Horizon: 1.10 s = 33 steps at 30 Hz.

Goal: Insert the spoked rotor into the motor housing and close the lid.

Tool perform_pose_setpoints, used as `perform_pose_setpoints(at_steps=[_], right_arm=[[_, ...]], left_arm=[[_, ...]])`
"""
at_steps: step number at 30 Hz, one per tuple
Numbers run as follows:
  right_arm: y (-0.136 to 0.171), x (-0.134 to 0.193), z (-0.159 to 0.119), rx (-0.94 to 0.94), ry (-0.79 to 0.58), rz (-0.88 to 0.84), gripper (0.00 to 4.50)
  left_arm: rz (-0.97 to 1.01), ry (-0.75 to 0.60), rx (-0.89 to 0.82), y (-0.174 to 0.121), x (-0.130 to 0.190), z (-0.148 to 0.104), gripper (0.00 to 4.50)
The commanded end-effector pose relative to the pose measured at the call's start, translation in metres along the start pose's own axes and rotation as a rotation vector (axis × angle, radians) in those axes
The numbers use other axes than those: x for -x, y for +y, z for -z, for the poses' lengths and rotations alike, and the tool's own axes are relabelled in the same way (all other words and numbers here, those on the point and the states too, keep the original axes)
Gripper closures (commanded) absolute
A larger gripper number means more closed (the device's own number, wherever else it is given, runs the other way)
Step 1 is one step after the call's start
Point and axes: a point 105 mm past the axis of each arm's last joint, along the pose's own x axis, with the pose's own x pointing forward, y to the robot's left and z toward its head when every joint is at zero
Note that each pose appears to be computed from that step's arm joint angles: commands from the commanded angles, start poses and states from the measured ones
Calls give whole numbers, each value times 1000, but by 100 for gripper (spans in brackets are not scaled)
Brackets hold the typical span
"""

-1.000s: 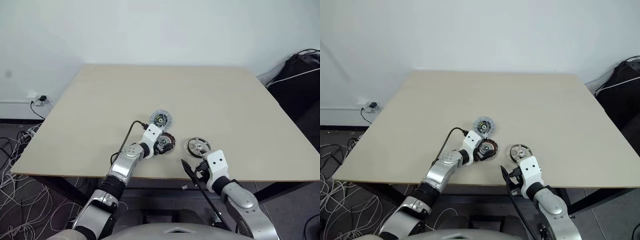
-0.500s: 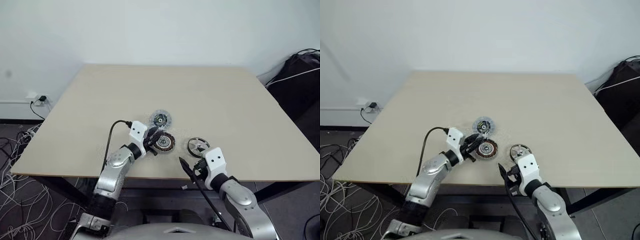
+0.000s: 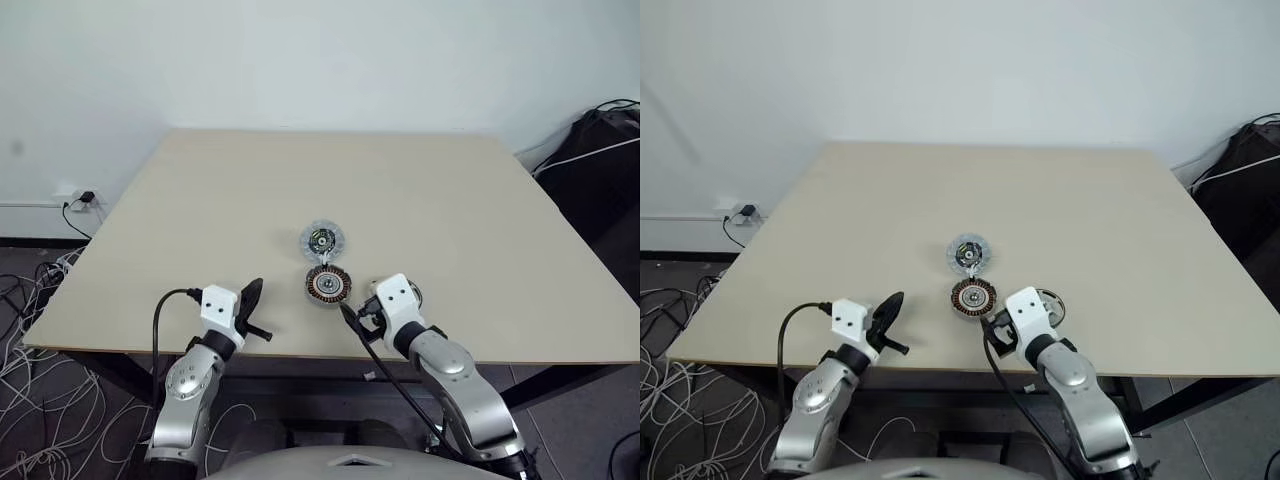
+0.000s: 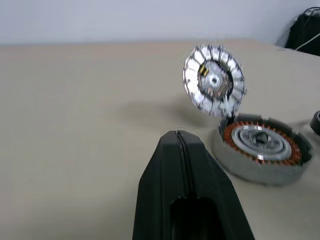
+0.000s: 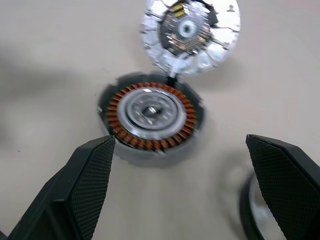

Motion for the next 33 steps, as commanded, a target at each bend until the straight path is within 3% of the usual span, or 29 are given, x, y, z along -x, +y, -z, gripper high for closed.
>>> perform_pose_setpoints(at_steps=[1,6,7,9,21,33], right_arm=[[-1,-11,-18,24,-35,-2,0],[10,-30,-34,51,-54,-55,0],[12,-35,-35,67,-53,-64,19],[18,-42,-36,97,-43,-90,65],[22,-68,-32,123,6,-102,448],[28,-82,-38,142,2,-113,448]], left_arm=[[5,-62,-4,-5,1,-15,449],[-11,-48,16,-7,4,-11,449],[-15,-47,22,-8,4,-11,450],[-16,-46,27,-9,4,-11,450],[22,-75,12,-15,11,-14,450],[130,-28,-66,-23,14,-8,450]])
